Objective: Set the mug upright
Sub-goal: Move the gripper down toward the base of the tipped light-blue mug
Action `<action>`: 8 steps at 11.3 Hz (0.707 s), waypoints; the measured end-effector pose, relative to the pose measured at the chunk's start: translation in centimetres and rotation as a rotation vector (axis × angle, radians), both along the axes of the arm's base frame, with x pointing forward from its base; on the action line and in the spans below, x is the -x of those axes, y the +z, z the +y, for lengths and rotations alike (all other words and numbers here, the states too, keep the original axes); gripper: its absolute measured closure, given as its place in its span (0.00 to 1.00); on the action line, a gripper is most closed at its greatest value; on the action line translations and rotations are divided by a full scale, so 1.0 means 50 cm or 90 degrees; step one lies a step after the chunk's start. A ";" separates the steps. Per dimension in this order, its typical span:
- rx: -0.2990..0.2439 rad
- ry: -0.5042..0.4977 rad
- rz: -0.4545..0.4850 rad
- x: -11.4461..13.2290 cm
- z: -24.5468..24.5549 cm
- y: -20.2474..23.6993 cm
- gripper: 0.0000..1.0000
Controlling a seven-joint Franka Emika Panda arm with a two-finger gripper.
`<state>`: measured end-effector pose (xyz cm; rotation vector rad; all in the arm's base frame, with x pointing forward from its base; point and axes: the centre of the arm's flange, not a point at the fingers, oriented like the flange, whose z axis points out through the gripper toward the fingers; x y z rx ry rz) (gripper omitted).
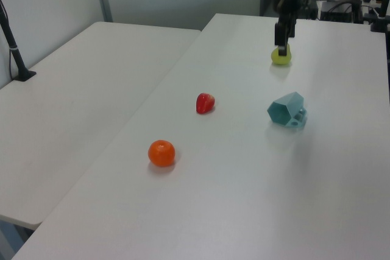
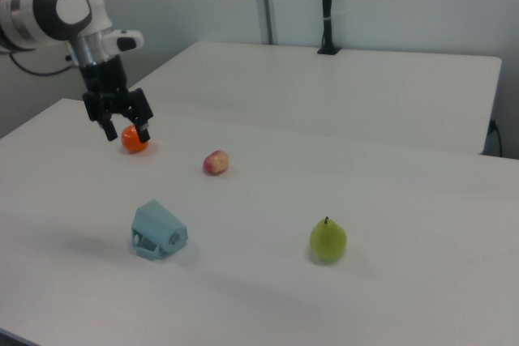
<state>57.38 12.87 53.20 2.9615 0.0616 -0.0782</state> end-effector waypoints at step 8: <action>0.256 -0.012 0.027 -0.010 0.160 -0.304 0.00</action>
